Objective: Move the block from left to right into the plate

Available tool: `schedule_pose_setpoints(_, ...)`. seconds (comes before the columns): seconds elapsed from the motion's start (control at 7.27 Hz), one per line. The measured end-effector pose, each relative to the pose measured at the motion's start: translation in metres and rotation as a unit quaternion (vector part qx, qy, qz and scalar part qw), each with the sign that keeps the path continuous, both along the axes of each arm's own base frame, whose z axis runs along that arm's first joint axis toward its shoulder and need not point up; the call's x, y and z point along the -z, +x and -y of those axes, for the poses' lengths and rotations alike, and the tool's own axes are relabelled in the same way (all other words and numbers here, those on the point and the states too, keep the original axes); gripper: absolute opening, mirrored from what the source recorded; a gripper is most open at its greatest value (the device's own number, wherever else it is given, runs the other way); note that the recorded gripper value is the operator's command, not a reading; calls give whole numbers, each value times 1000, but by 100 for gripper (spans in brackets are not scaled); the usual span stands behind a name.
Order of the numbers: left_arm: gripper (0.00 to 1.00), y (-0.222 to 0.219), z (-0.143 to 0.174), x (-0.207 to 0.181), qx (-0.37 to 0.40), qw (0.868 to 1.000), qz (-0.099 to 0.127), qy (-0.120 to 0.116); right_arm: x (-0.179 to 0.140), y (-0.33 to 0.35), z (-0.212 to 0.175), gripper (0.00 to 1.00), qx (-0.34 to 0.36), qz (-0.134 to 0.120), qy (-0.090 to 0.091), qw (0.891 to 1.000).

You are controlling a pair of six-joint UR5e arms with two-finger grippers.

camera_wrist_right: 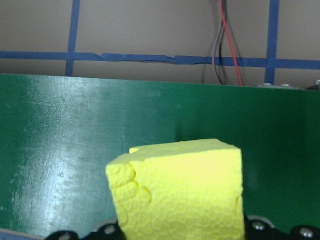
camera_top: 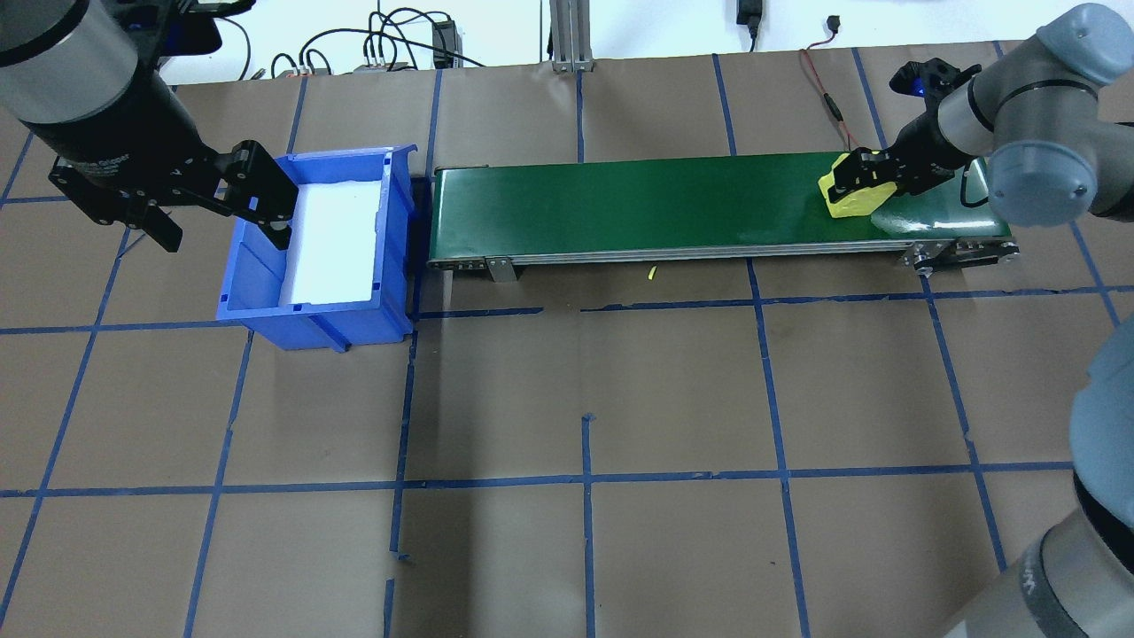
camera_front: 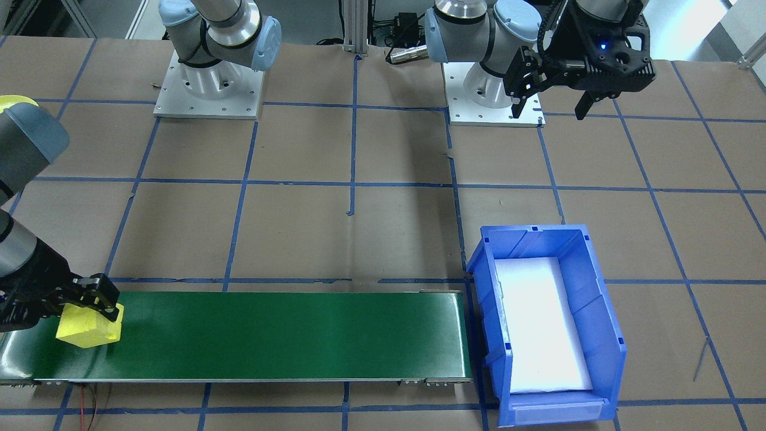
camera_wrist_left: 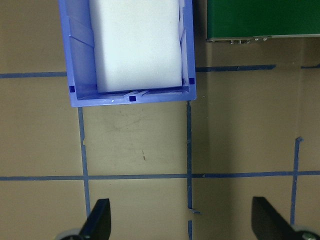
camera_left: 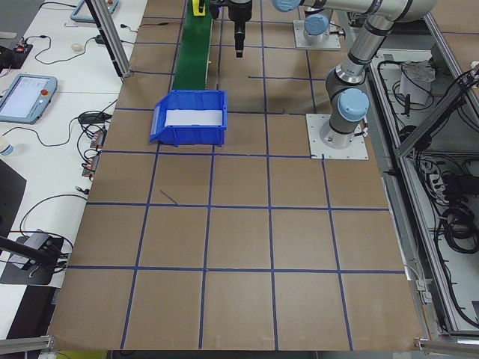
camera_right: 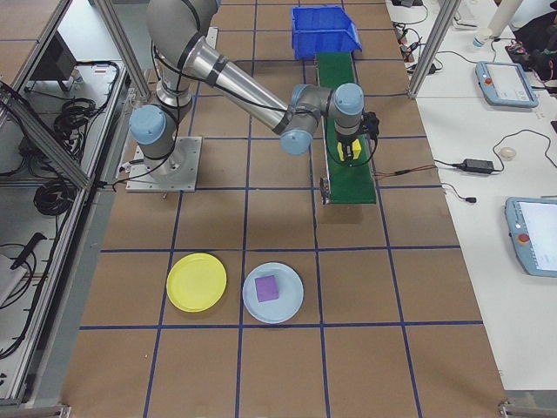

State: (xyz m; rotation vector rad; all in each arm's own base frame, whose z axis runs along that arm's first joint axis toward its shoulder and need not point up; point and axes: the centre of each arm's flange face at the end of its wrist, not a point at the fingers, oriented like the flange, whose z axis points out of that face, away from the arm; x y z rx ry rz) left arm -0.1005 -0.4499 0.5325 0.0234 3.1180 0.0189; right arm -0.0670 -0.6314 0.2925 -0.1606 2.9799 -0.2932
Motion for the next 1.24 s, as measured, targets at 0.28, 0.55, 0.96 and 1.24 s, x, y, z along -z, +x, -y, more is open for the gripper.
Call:
schedule_pose_setpoints(0.28,100,0,-2,-1,-1,1000,0,3,-39,-43,-30,33,-57,-87,10,995)
schedule_pose_setpoints(0.55,100,0,-3,0,-1,1000,0,6,-51,-163,-101,39,-53,-109,45,992)
schedule_pose_setpoints(0.96,100,1,-4,0,-3,1000,-3,8,-12,-307,-228,31,-32,-77,86,993)
schedule_pose_setpoints(1.24,100,1,-5,0,-2,1000,-2,9,25,-354,-312,27,-8,-47,97,994)
